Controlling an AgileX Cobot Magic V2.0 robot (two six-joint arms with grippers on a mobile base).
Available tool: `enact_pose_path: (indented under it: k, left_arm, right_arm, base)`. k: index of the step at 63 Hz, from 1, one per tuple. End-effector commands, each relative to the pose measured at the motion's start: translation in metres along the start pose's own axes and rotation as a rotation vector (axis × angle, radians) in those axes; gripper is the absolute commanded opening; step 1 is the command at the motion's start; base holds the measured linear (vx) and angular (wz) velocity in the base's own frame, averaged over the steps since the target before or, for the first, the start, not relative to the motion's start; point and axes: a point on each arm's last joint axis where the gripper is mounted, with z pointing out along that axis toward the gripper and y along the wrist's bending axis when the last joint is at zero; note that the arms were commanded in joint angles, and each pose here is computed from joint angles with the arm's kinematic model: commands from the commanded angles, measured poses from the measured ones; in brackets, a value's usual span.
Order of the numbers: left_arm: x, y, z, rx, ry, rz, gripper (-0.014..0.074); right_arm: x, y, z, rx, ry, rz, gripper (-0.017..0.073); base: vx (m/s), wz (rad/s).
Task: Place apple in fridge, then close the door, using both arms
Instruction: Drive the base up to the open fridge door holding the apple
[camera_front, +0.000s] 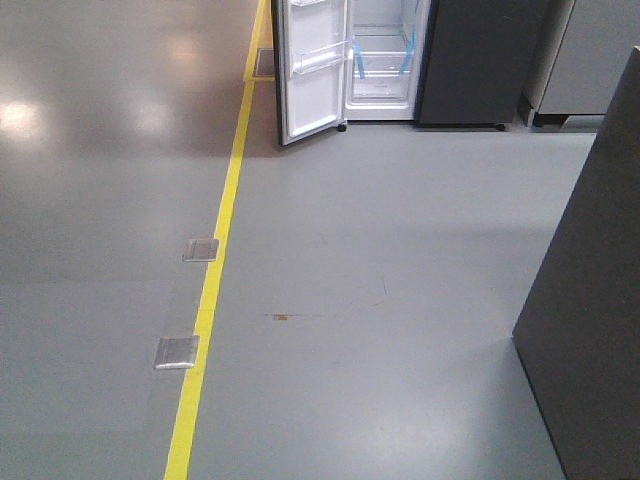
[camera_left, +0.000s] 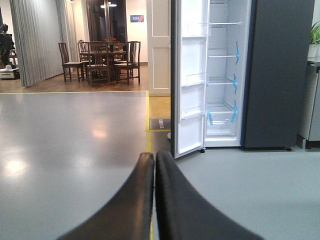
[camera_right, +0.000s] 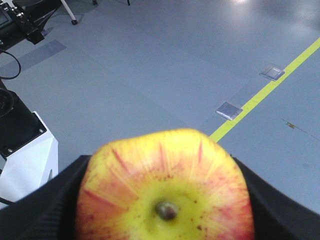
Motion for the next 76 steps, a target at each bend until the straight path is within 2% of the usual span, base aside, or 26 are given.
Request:
enact_pose_path:
  k: [1,76]
  left_arm:
    - [-0.0002,-0.0005,-0.0008,0.012,-0.065,-0.014,-0.0006]
    - [-0.0002,-0.0005,-0.0008,0.012,-0.065,-0.014,-0.0006]
  right_arm:
    - [-0.0130,0.0016,-0.0038,-0.004,-0.083,0.012,0.0398]
    - [-0.0128,0.0017,-0.0038,-0.005,-0.081,0.012,0.0398]
  base:
    - [0.24,-0.01]
    - [0.23,-0.01]
